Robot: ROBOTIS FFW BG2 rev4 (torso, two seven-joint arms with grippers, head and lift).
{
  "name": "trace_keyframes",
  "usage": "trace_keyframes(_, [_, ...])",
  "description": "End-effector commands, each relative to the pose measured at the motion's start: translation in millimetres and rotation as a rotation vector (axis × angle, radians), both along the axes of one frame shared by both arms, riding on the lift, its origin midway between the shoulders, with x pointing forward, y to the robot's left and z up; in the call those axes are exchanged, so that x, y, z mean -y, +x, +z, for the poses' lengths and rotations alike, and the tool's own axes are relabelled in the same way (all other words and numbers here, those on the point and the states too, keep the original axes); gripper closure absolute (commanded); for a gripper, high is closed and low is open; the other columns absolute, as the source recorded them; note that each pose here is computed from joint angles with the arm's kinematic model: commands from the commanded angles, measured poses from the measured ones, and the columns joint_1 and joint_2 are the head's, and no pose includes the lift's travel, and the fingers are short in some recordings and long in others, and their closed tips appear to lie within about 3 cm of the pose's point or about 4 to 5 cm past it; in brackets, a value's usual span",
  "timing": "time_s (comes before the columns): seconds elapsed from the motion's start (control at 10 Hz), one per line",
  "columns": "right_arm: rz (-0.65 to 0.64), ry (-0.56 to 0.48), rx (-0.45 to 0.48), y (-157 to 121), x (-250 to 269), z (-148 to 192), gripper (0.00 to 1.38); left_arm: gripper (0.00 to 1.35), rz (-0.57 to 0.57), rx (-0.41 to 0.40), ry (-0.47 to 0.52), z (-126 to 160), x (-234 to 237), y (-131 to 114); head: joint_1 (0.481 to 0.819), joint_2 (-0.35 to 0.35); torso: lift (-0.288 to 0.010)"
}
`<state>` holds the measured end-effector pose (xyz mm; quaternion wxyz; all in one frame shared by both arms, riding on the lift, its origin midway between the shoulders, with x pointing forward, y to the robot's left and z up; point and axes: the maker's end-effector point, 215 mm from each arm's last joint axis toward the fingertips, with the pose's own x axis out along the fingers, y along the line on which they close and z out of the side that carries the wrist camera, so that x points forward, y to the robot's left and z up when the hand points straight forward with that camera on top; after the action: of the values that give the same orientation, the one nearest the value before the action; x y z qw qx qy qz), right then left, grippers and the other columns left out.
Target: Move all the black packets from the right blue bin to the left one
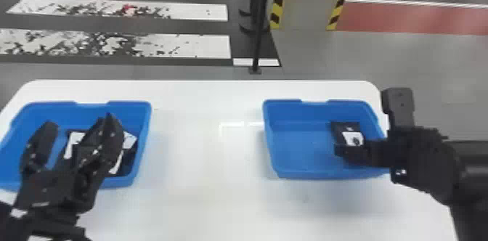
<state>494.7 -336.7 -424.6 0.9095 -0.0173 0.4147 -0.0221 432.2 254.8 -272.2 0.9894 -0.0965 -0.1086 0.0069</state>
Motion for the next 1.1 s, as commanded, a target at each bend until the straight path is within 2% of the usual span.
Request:
trace_keyframes(0.0, [-0.011, -0.011, -0.011, -10.4, -7.2, 1.8, 0.15, 0.13, 0.002, -0.004, 0.001, -2.4, -1.9, -1.3, 0.695, -0.098, -0.168])
trace_keyframes(0.1, [-0.035, -0.046, 0.005, -13.8, -6.9, 5.9, 0.15, 0.13, 0.004, -0.001, 0.001, -2.3, -2.3, -3.2, 0.695, -0.098, -0.168])
trace_keyframes(0.3, [-0.054, -0.058, 0.039, -0.7, -12.7, 7.3, 0.15, 0.13, 0.001, 0.006, 0.0, -0.6, -1.2, -4.5, 0.695, -0.096, -0.168])
trace_keyframes(0.6, [-0.097, -0.077, 0.025, 21.2, -6.1, -4.3, 0.15, 0.13, -0.003, 0.011, 0.0, -1.1, 0.3, -5.4, 0.695, -0.088, -0.168])
trace_keyframes(1.0, [-0.13, -0.078, -0.009, 28.5, 3.5, -27.0, 0.15, 0.13, -0.001, 0.008, 0.001, -5.5, -1.5, -7.6, 0.695, -0.095, -0.168])
